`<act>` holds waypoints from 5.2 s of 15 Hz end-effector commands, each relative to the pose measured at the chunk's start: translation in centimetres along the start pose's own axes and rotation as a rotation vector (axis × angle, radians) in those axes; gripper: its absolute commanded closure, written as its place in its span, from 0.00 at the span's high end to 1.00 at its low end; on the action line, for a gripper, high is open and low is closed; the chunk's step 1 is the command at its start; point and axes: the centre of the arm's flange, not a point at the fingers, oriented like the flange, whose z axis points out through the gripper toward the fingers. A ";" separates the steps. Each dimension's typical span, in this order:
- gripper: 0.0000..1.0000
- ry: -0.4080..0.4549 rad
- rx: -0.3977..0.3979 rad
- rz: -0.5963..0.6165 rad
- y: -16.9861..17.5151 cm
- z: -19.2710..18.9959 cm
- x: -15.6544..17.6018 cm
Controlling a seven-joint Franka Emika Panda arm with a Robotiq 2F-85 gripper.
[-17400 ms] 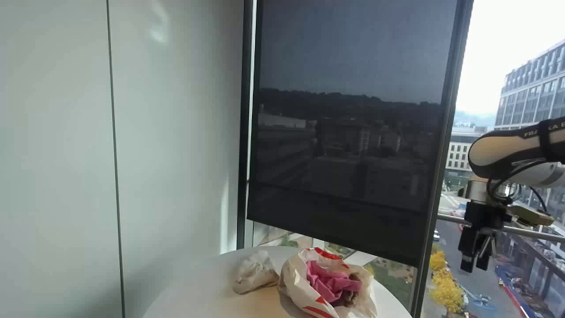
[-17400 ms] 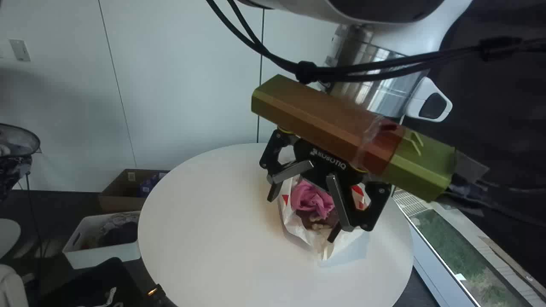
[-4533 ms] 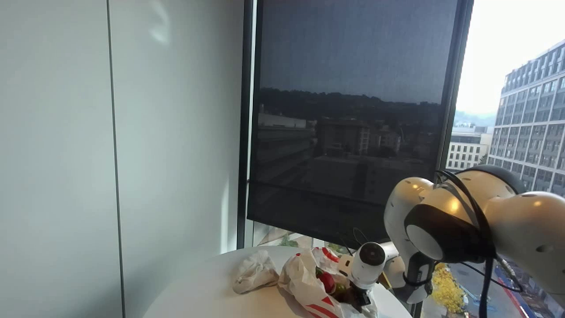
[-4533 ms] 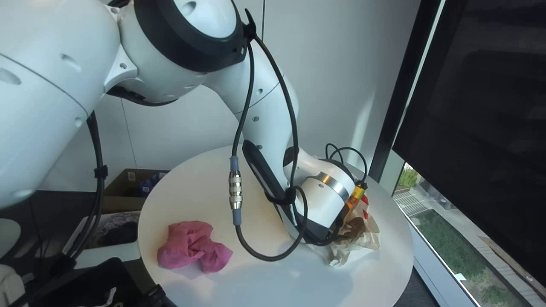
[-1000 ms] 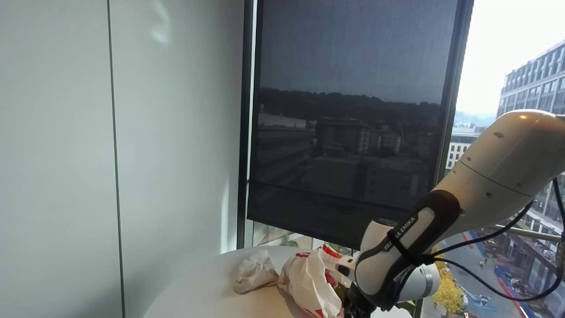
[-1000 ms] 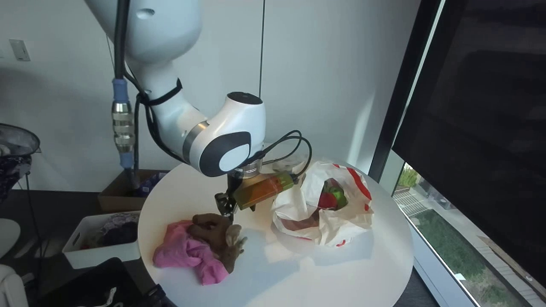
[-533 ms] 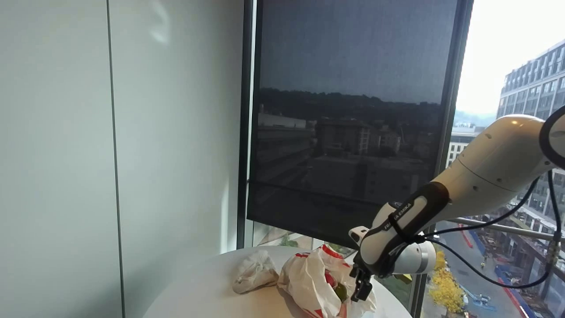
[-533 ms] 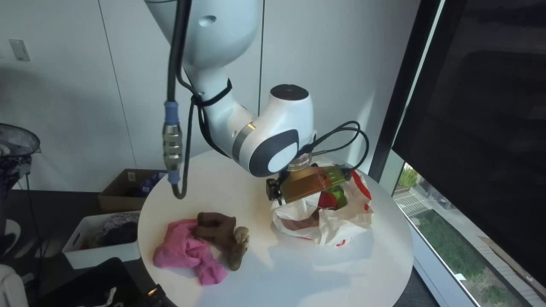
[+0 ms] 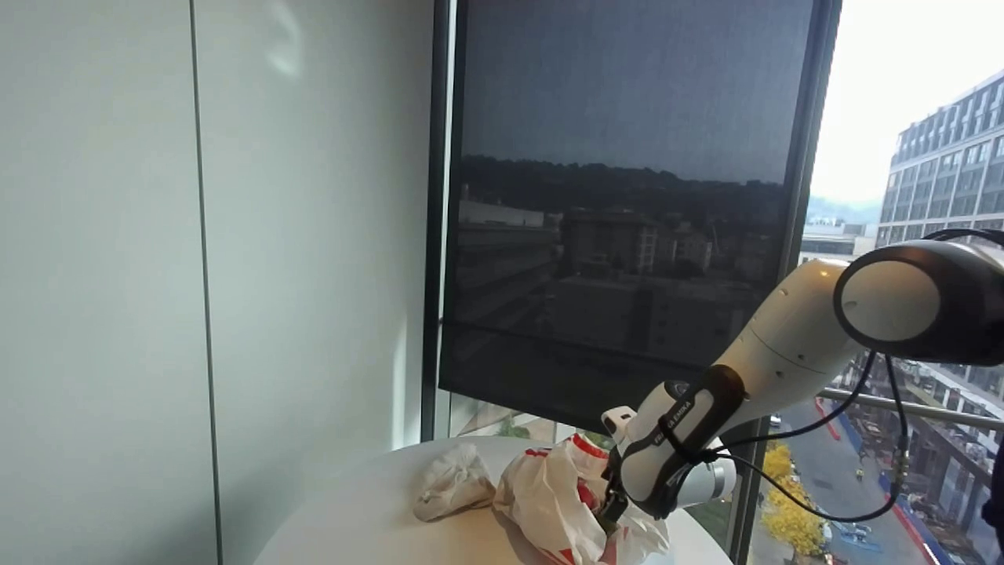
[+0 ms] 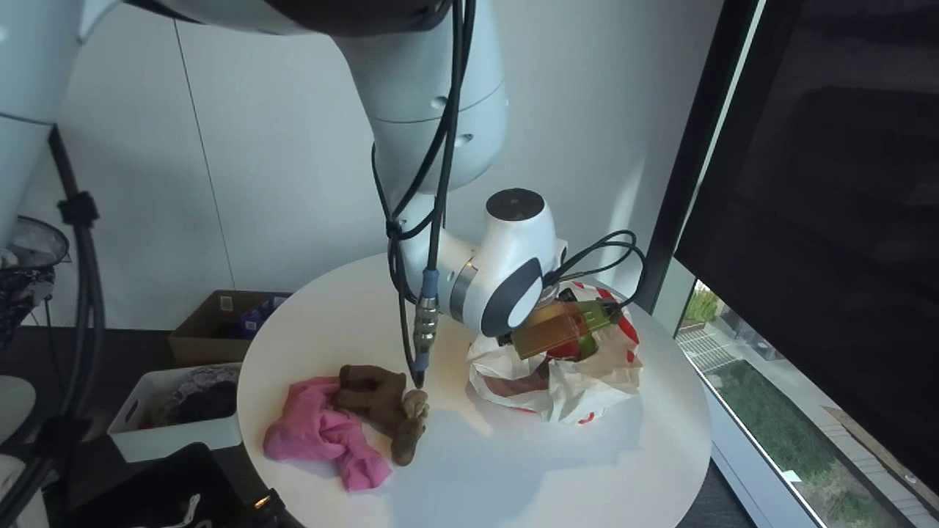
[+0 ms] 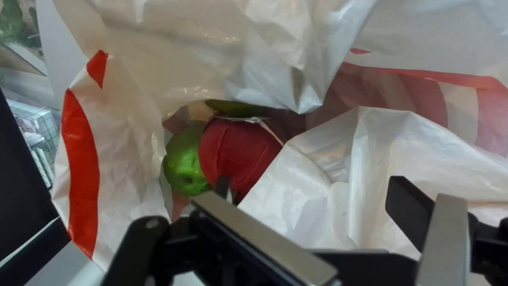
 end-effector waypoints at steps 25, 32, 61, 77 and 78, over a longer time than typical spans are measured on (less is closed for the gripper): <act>0.21 -0.013 -0.096 -0.226 1.5 10.8 1.3; 0.15 -0.253 -0.105 -0.282 1.2 7.7 1.1; 1.00 -0.531 0.141 -0.311 -8.1 -4.3 8.0; 1.00 -0.377 0.104 -0.311 -3.7 3.8 0.7; 1.00 -0.367 0.103 -0.310 -3.5 4.4 0.6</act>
